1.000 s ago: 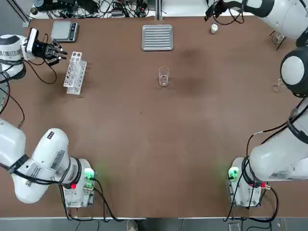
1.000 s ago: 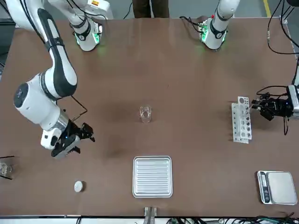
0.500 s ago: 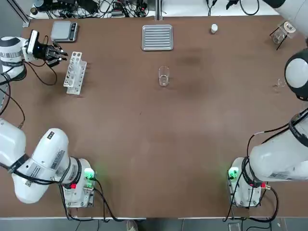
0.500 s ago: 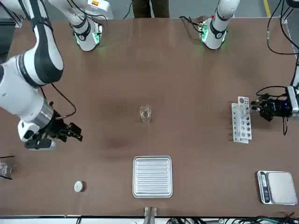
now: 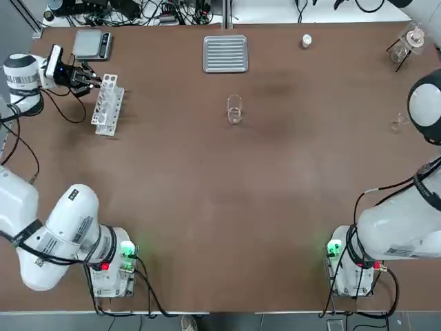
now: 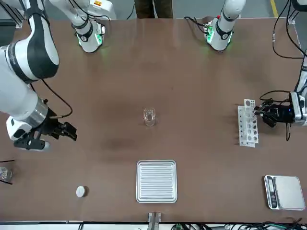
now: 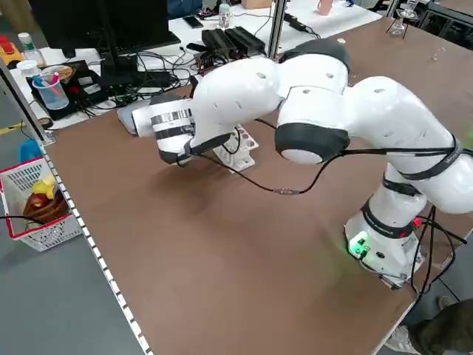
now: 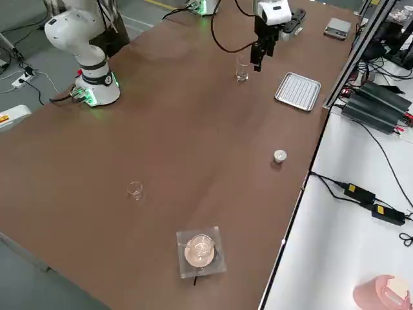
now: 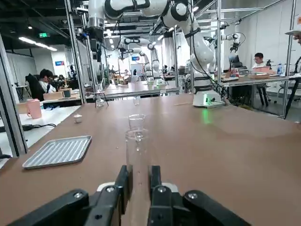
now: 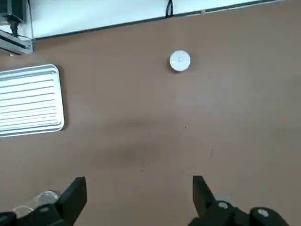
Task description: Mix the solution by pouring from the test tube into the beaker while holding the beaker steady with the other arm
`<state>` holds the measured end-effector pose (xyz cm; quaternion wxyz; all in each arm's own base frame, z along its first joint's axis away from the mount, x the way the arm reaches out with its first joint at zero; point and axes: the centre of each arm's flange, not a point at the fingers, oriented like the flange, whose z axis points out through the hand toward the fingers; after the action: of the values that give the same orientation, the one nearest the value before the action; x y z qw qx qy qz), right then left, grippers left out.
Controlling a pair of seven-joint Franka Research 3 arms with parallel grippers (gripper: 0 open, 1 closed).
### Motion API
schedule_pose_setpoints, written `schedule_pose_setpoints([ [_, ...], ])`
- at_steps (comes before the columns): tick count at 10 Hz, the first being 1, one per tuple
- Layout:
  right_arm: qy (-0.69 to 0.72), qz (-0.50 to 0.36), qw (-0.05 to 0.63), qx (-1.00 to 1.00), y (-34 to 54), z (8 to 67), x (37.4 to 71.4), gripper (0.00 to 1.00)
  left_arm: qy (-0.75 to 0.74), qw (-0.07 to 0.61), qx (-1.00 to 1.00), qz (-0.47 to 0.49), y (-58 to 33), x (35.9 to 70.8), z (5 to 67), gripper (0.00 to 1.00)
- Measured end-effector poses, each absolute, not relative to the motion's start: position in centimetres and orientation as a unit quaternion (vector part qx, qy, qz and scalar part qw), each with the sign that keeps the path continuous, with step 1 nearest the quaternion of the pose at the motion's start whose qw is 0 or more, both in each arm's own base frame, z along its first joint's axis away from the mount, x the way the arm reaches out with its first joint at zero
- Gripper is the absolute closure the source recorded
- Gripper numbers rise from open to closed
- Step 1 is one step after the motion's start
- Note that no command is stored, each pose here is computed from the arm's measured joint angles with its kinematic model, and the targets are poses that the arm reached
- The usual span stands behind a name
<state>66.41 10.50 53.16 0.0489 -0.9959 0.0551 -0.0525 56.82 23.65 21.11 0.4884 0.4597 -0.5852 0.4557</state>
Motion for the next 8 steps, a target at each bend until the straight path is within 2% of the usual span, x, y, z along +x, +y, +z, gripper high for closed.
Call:
schedule_pose_setpoints([
  [5, 0.092, -0.026, 0.021, -0.995, 5.7, 60.8, 62.8, 0.0, -0.576, 0.491, 0.466, 0.458, 24.0, 56.9, 19.9, 0.78],
  [8, 0.107, -0.017, 0.006, -0.994, 4.3, 61.2, 60.5, 0.0, -0.566, 0.498, 0.465, 0.465, 24.0, 56.9, 18.2, 0.78],
])
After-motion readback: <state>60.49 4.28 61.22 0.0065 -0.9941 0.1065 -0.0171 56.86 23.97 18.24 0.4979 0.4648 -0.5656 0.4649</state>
